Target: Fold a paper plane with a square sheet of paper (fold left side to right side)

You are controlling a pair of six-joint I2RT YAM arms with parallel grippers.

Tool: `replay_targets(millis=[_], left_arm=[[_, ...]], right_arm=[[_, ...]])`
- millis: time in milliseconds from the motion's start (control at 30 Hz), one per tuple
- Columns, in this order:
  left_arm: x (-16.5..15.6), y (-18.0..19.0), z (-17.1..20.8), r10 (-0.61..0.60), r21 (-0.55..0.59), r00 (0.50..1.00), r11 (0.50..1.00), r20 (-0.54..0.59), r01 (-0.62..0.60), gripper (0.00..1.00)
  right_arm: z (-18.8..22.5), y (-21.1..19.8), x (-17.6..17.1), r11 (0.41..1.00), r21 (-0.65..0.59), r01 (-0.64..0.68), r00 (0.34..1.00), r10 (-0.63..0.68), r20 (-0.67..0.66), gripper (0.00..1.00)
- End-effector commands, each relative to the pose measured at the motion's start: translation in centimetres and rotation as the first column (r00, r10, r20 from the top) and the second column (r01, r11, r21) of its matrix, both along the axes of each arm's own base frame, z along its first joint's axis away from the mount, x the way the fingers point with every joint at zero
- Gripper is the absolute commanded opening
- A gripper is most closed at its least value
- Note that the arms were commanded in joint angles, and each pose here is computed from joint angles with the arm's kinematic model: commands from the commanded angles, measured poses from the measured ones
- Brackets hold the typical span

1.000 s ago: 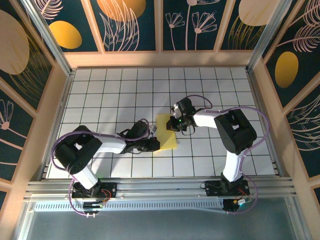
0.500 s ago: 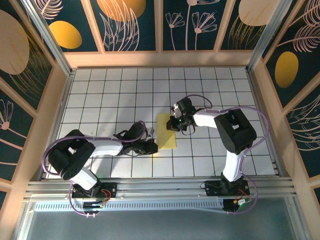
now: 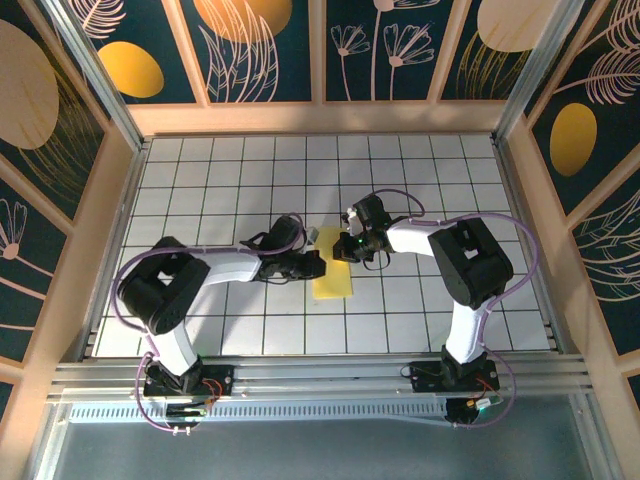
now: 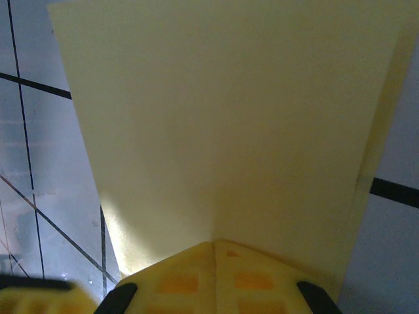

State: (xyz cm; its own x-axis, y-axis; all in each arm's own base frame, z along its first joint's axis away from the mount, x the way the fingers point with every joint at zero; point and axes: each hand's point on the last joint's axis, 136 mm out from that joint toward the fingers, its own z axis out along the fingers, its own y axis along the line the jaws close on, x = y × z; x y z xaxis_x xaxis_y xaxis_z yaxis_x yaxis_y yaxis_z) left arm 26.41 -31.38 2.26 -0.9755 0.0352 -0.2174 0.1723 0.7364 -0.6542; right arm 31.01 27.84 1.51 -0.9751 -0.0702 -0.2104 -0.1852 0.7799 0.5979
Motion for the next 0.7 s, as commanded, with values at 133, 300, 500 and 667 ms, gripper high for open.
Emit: replay_targets(millis=[133, 300, 500, 667], left_arm=[[-1.5, 1.5, -3.1, -0.004, 0.074, 0.999, 0.997, -0.054, 0.008, 0.0], [-2.3, 2.2, -3.8, 0.006, 0.087, 0.997, 0.996, -0.078, 0.001, 0.0], [-2.3, 2.1, -3.6, 0.013, 0.076, 0.997, 0.997, -0.075, -0.007, 0.0], [-2.2, 2.0, -3.5, 0.01, 0.082, 0.998, 0.997, -0.069, -0.004, 0.0]], right_arm=[[-2.3, -2.3, -0.9, 0.989, -0.141, 0.035, 0.998, -0.041, -0.045, 0.0], [2.1, -1.0, 0.8, 0.996, -0.078, 0.041, 0.998, -0.038, 0.039, 0.09], [6.7, -1.5, 0.2, 0.997, -0.021, 0.071, 0.992, -0.068, 0.109, 0.06], [5.7, -1.3, -4.5, 0.999, 0.005, 0.04, 0.999, -0.04, 0.012, 0.0]])
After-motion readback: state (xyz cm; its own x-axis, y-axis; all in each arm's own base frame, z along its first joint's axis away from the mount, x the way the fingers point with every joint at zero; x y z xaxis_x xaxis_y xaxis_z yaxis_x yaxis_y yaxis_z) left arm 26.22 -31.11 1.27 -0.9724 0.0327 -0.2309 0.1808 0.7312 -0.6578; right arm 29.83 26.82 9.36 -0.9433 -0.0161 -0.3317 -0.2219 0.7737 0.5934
